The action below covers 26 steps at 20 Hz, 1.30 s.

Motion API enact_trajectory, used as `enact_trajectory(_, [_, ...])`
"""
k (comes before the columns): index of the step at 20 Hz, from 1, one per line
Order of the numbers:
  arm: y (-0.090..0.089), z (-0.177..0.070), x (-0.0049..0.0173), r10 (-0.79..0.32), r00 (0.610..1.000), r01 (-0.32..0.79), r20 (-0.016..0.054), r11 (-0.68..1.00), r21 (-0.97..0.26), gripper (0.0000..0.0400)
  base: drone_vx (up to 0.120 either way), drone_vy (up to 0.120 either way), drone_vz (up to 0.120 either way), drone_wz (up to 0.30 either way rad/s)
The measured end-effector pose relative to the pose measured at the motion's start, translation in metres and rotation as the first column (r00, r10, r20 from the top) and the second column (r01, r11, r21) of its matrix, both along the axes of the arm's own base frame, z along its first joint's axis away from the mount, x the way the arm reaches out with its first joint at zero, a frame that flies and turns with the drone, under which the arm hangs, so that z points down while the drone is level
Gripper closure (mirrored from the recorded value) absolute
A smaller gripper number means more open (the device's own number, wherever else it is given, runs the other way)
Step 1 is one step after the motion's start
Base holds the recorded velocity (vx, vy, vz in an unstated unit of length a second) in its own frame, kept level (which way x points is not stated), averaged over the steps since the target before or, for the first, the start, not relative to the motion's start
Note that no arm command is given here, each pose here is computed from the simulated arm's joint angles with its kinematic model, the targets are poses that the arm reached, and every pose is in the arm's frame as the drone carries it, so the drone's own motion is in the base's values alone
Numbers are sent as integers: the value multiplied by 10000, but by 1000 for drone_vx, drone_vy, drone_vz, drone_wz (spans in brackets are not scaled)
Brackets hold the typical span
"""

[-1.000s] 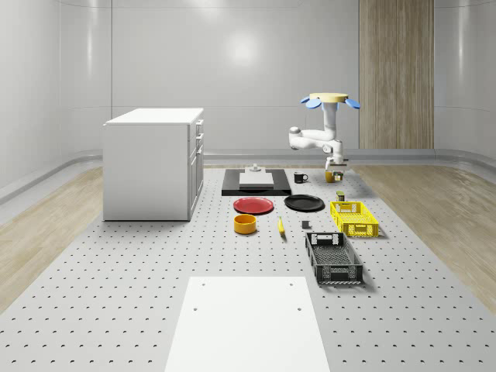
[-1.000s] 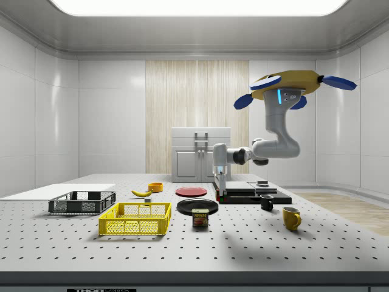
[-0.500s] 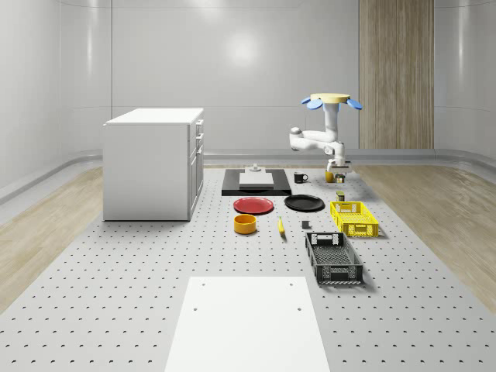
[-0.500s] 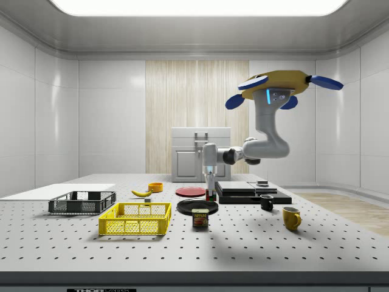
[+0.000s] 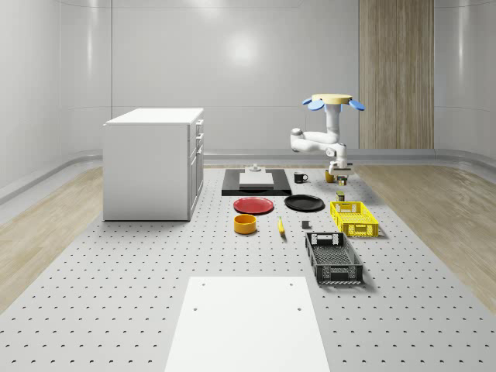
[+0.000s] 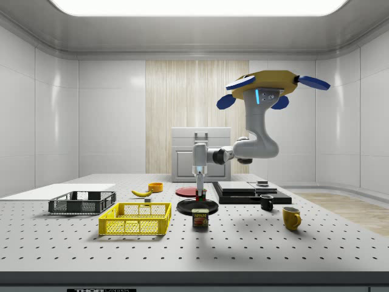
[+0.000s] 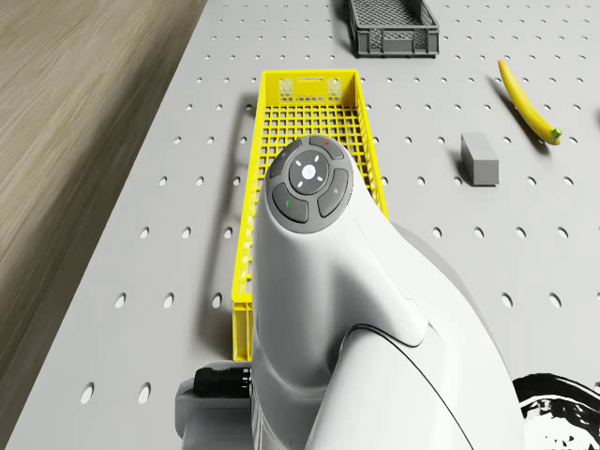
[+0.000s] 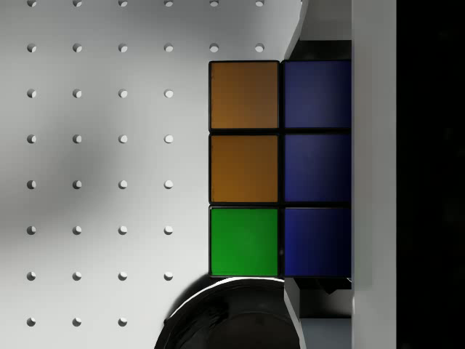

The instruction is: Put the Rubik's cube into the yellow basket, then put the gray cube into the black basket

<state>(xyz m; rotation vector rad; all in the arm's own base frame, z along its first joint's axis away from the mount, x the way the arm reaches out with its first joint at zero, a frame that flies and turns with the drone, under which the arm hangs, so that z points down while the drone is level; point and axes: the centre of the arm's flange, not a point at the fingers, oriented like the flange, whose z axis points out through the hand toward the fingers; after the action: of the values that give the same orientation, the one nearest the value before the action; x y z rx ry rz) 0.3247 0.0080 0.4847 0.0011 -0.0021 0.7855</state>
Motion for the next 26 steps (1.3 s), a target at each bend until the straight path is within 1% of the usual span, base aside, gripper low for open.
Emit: enact_trajectory(26, [0, 0, 0, 1, 10000, -1, 0, 10000, 0, 75, 120, 0, 0, 0])
